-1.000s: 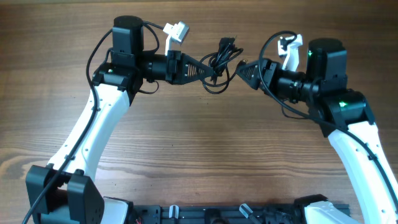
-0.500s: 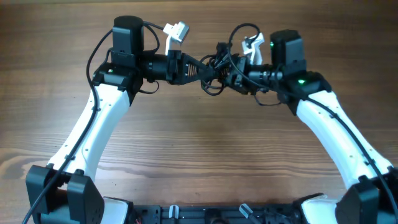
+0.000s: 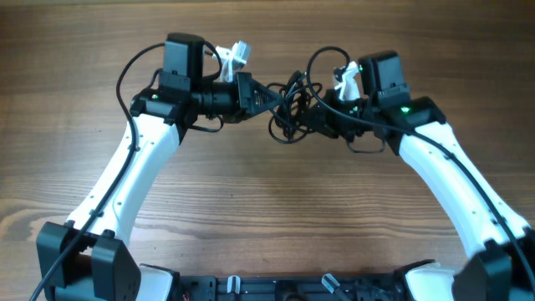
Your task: Untangle cables
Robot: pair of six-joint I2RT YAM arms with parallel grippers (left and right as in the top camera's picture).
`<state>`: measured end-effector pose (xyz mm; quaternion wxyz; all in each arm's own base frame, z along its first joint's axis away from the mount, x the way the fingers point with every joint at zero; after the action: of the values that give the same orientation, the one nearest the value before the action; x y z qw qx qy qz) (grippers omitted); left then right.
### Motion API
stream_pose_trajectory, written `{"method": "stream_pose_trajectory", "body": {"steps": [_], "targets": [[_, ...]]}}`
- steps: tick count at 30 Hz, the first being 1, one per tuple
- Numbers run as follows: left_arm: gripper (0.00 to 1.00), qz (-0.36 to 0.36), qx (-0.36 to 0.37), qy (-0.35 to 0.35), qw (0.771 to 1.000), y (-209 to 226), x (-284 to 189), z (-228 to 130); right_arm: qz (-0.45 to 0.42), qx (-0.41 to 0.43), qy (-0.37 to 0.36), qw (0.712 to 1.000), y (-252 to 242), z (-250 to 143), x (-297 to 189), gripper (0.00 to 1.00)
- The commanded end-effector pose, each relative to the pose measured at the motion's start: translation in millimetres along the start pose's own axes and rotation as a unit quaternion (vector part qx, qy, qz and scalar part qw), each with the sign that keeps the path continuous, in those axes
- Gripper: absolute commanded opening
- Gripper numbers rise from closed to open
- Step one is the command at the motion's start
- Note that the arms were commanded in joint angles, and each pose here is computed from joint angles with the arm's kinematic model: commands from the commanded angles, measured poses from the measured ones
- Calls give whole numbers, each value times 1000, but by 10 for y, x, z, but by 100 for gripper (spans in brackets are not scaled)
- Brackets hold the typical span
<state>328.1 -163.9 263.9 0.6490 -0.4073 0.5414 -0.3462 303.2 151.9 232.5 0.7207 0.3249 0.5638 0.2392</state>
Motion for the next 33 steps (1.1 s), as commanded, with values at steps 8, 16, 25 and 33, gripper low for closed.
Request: {"method": "stream_pose_trajectory", "body": {"steps": [8,16,25,33], "targets": [[100,164,63,-45,983,399,-150,23,-78,-111,-29,990,40,-235,-381,5],[100,80,181,24,980,287,-136,-107,-149,-243,21,958,-38,-428,-319,4],[100,-85,251,65,962,-66,-60,-191,-107,-277,31,955,41,-444,-297,4],[84,44,212,71,974,198,377,-206,-42,-288,30,956,178,-442,-275,4]]}}
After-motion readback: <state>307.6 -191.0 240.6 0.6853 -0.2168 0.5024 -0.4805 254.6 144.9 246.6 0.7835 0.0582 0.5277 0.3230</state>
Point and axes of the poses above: each gripper's point midway between its finger pads, its own x axis out along the fingers, its own y axis along the line the jaws close on, z = x × y, the point moved 8 cm from there along -x, back along the fingers, and after that the axes turned 6 degrees about -x, right-handed, at the moved point
